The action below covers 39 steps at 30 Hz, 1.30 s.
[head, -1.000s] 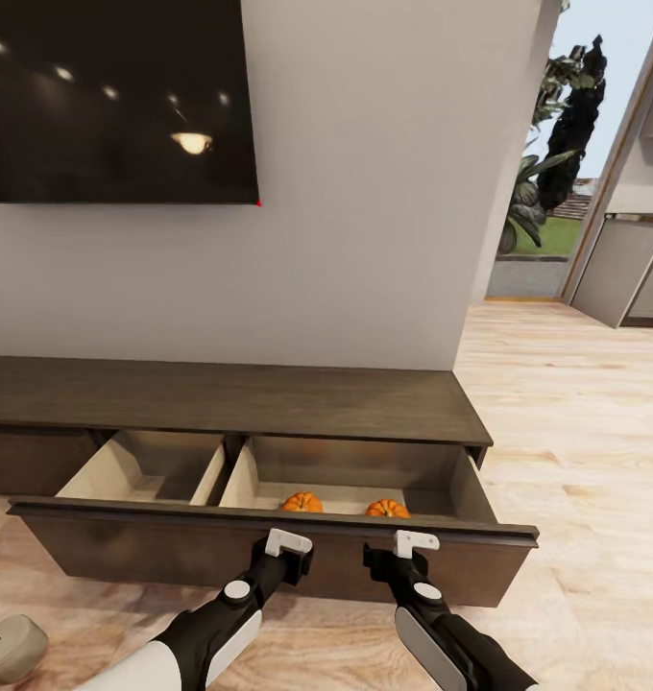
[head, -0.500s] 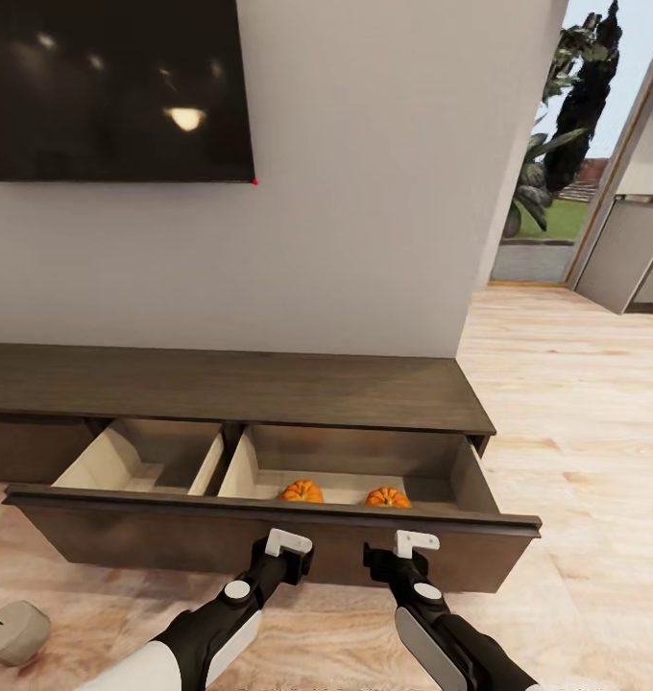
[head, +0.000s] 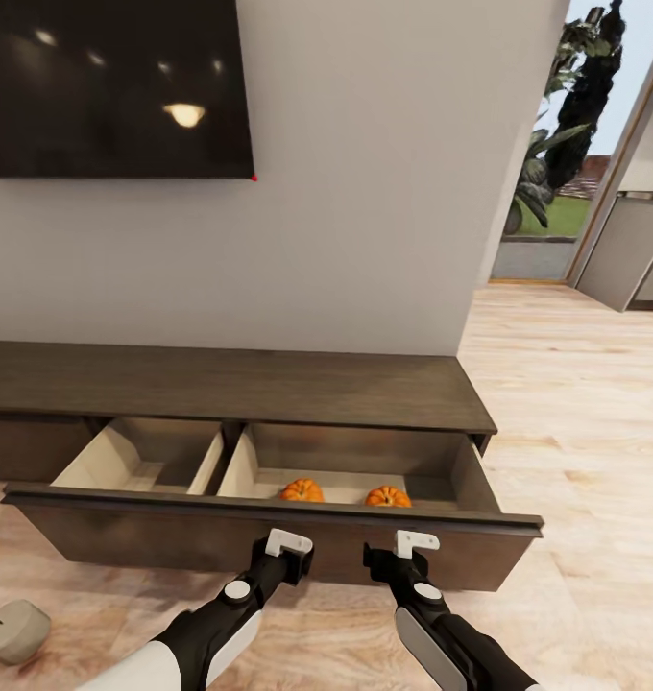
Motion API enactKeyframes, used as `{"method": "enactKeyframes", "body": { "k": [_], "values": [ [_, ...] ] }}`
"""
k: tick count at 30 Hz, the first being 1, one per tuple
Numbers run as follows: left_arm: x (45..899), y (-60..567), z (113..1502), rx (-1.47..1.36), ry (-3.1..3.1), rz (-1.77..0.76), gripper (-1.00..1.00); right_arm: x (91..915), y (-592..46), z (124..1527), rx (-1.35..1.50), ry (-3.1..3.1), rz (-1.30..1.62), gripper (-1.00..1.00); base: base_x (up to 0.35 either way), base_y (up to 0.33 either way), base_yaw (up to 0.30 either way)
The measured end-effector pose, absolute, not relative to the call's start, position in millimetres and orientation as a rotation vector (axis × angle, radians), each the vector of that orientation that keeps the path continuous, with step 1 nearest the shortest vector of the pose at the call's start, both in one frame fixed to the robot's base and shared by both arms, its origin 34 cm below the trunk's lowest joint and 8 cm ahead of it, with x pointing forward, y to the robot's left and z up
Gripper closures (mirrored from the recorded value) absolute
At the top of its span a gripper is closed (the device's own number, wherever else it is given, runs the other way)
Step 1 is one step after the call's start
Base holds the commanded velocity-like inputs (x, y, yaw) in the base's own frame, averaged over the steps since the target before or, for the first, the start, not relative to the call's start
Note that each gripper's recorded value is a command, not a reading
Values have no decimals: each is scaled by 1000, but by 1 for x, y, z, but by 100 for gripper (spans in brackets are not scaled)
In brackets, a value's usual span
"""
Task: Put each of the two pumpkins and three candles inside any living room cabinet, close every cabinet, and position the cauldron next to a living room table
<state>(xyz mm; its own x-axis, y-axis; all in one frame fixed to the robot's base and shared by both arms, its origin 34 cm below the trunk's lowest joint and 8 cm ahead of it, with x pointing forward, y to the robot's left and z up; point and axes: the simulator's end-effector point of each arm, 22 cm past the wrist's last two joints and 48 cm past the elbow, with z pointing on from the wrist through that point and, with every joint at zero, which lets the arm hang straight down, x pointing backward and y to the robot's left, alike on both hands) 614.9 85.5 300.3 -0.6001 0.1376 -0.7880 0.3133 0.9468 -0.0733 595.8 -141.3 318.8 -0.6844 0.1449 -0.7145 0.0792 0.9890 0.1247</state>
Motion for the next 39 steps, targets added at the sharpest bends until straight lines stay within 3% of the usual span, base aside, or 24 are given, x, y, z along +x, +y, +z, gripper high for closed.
{"method": "enactKeyframes", "body": {
  "k": [25, 39],
  "values": [
    [614, 85, 300, 319, 2218, -256, -100, 596, -143, 318, 156, 2328, 104, -100, 74, 8, 0],
    [614, 84, 300, 323, 2220, -256, -100, 596, -142, 319, 155, 2327, 106, -100, 275, 0, 0]
  ]
}}
